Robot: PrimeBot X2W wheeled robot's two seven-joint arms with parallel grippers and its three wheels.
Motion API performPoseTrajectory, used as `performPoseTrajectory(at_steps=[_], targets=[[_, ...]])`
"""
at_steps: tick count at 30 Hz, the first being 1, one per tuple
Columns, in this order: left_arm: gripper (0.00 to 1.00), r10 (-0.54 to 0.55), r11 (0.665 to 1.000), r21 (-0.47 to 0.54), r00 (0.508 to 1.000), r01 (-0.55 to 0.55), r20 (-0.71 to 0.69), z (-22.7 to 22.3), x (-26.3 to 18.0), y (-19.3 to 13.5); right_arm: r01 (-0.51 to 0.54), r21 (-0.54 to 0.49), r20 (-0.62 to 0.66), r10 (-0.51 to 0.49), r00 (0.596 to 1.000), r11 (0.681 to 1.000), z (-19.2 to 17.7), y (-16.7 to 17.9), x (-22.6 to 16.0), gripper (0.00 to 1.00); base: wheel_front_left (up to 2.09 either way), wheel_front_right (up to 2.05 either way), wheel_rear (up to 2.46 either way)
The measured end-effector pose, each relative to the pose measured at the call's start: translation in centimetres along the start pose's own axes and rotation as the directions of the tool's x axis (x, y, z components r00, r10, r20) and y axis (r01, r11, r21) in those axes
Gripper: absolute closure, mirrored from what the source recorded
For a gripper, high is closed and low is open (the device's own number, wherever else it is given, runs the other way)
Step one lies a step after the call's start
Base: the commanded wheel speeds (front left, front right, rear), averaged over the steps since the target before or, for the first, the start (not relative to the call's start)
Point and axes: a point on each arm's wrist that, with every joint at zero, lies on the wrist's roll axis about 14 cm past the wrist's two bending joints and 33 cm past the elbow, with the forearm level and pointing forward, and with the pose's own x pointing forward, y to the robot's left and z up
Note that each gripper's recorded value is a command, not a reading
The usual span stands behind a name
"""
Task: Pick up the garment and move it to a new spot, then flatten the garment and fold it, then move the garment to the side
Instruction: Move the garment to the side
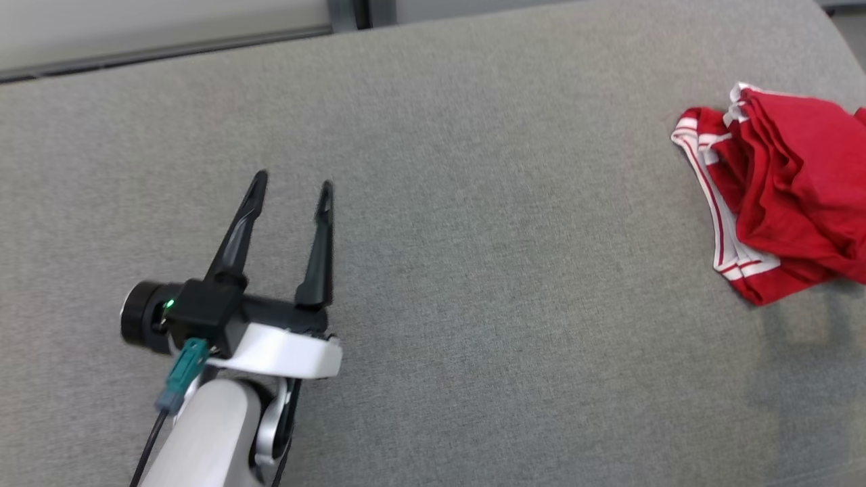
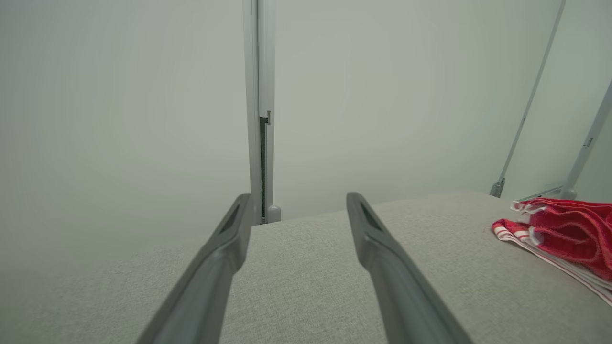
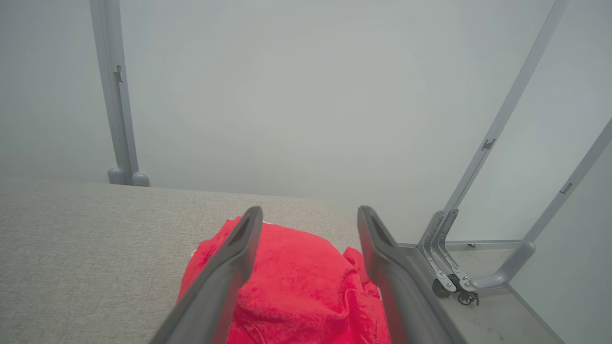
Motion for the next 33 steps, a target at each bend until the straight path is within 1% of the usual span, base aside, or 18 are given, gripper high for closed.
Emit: performPoseTrajectory(at_steps=[4,9,11,15,22,28,33], targets=[[0.00,0.074,0.997,0.013,0.997,-0.074,-0.008,0.7,-2.2,2.0,-0.068,0.057,0.078,0.064,0.995,0.996,2.1,4.6,-1.5,0.00,0.00,0.00,0.00],[0.00,0.171,0.985,0.030,0.985,-0.171,-0.016,1.5,-5.2,4.9,-0.171,0.125,0.111,0.158,0.981,0.977,3.7,10.5,-3.1,0.00,0.00,0.00,0.00],[0.00,0.201,0.979,0.037,0.979,-0.201,-0.015,1.8,-6.2,5.7,-0.200,0.153,0.113,0.184,0.976,0.968,4.1,12.1,-3.7,0.00,0.00,0.00,0.00],[0.00,0.254,0.966,0.055,0.967,-0.253,-0.012,2.4,-8.3,7.2,-0.250,0.168,0.117,0.233,0.966,0.954,5.0,14.4,-4.4,0.00,0.00,0.00,0.00],[0.00,0.298,0.952,0.081,0.955,-0.296,-0.009,3.1,-11.4,8.0,-0.279,0.185,0.120,0.260,0.958,0.942,5.9,15.6,-6.4,0.00,0.00,0.00,0.00],[0.00,0.311,0.947,0.092,0.950,-0.309,-0.011,3.4,-14.3,8.1,-0.265,0.209,0.112,0.246,0.963,0.941,6.0,15.2,-8.9,0.00,0.00,0.00,0.00],[0.00,0.316,0.945,0.089,0.949,-0.314,-0.005,3.9,-15.8,7.8,-0.251,0.219,0.126,0.228,0.966,0.943,6.6,14.7,-10.6,0.00,0.00,0.00,0.00]])
